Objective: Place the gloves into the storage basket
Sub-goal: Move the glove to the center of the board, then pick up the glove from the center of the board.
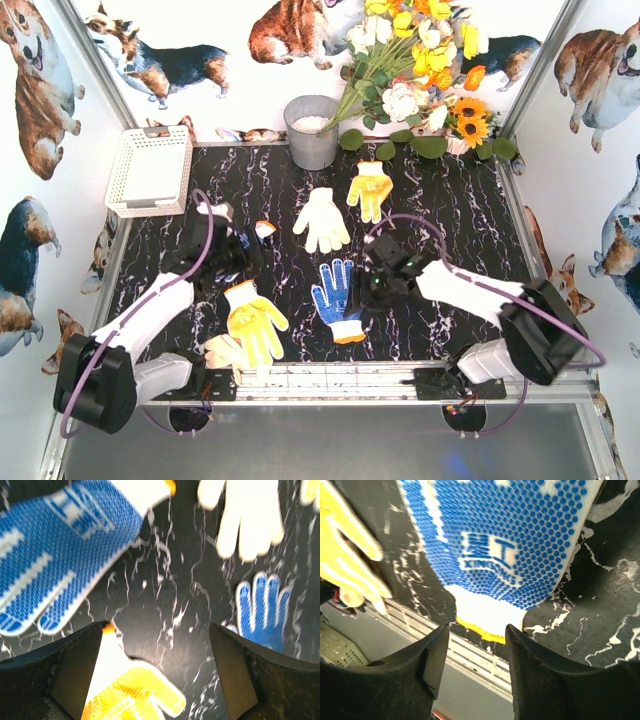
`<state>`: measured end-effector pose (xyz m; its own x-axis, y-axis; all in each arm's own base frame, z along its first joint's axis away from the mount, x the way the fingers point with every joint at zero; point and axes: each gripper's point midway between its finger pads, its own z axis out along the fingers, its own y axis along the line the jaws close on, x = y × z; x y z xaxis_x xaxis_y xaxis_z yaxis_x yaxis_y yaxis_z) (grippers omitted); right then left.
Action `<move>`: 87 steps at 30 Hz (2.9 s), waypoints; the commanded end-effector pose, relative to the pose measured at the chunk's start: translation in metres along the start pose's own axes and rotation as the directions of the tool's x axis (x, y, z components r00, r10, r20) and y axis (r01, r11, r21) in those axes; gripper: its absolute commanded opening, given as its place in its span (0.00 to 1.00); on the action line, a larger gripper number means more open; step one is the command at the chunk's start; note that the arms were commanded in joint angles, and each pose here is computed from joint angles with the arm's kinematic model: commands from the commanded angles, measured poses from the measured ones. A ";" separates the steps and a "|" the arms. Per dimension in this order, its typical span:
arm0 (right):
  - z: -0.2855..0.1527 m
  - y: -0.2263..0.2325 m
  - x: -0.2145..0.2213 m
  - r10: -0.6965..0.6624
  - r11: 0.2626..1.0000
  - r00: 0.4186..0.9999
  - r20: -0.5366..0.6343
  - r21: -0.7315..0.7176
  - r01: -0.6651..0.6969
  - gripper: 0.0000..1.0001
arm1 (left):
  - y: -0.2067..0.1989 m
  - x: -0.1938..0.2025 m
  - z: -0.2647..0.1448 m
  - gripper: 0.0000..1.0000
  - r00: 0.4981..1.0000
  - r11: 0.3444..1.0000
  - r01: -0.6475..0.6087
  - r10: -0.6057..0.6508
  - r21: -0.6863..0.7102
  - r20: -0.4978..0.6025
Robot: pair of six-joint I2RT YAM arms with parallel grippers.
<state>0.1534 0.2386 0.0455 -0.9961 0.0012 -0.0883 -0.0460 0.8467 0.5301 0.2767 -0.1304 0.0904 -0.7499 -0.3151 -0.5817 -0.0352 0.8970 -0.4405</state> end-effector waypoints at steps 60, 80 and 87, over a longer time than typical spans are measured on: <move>-0.107 0.008 -0.086 -0.005 1.000 0.868 0.497 -0.023 0.020 0.71 | 0.088 -0.091 0.040 0.00 0.737 0.843 0.537 -0.458 -0.019 0.497; -0.121 0.097 -0.095 -0.192 0.875 0.845 0.500 -0.302 0.378 0.88 | -0.121 -0.083 -0.027 0.00 0.989 0.833 -0.143 0.145 0.535 0.039; -0.134 0.120 -0.103 -0.443 0.782 0.666 0.601 -0.105 0.615 0.93 | -0.188 -0.051 -0.044 0.00 0.968 0.692 -0.139 0.246 0.709 -0.051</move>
<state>0.2248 0.2566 0.1847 -0.8001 0.0083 -0.5998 -0.4549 0.6435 0.6156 0.3154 -0.2424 0.2117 -0.7571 -0.1493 -0.6360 0.4586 0.5720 -0.6801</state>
